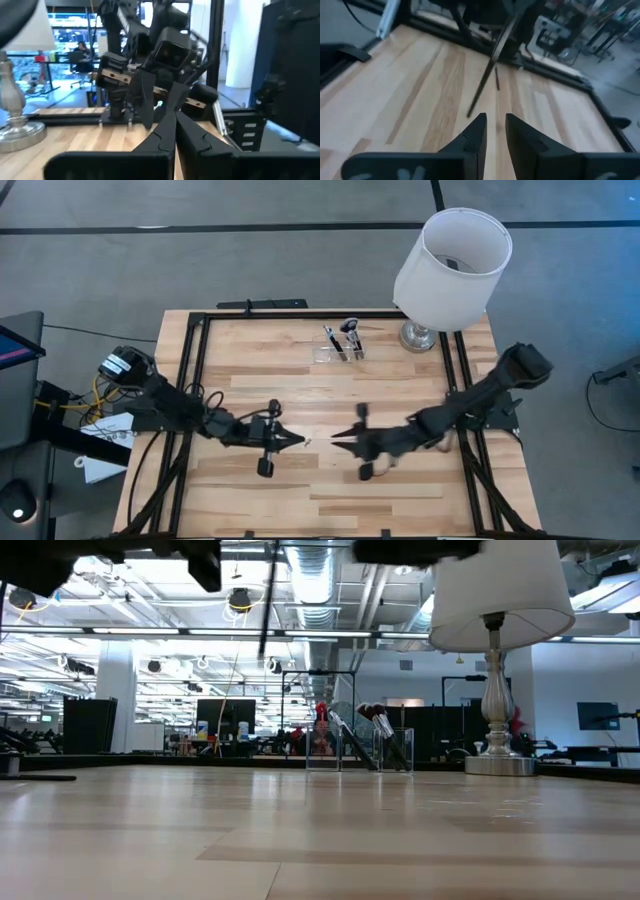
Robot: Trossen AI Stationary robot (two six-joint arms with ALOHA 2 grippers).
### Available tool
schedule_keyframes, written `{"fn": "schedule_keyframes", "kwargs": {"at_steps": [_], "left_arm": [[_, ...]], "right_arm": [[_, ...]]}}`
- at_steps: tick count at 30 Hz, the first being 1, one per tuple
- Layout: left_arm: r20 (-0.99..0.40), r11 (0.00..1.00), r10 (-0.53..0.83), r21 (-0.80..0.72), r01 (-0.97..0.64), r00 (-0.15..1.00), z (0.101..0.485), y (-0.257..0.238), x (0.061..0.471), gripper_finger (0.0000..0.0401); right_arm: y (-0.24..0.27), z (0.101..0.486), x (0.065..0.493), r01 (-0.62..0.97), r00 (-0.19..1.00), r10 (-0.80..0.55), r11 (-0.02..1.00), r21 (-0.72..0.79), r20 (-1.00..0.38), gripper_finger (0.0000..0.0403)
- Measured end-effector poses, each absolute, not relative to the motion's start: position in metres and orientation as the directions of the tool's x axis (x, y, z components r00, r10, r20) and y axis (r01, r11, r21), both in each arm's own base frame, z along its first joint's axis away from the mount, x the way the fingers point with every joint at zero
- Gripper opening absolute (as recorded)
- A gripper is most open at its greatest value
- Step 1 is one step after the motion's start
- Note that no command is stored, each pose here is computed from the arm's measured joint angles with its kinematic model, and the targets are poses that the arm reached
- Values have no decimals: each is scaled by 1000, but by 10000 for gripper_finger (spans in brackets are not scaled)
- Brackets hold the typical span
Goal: Put items in baskets/containers
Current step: Put the silver eyeshadow brush into the transparent organizer
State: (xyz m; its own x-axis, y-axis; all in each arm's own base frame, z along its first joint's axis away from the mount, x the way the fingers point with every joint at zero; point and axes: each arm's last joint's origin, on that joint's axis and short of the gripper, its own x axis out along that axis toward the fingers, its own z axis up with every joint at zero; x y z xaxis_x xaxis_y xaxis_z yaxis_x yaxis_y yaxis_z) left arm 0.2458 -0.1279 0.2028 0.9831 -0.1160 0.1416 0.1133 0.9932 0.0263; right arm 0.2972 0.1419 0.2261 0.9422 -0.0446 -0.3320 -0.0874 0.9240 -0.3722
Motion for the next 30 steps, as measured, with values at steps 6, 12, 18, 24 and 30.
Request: {"fn": "schedule_keyframes", "kwargs": {"at_steps": [6, 12, 18, 24, 30], "left_arm": [[211, 987, -160, 20, 159, 964, 211, -113, 253, 6], [203, 988, -151, 11, 152, 968, 208, -104, 256, 6], [131, 987, -150, -41, 157, 980, 197, -106, 252, 6], [-218, 1000, 5, 5, -3, 976, 183, -99, 273, 14], [-490, 996, 75, 70, -47, 868, 206, -86, 300, 80]], "right_arm": [[112, 204, 246, -25, 993, -4, 969, -246, -116, 46], [86, 187, 233, 49, 995, -65, 981, -185, -80, 28], [72, 172, 240, 97, 977, -129, 979, -181, -169, 21], [63, 172, 243, 137, 971, -167, 975, -177, -169, 26], [65, 176, 241, 128, 976, -155, 976, -176, -152, 36]]}}
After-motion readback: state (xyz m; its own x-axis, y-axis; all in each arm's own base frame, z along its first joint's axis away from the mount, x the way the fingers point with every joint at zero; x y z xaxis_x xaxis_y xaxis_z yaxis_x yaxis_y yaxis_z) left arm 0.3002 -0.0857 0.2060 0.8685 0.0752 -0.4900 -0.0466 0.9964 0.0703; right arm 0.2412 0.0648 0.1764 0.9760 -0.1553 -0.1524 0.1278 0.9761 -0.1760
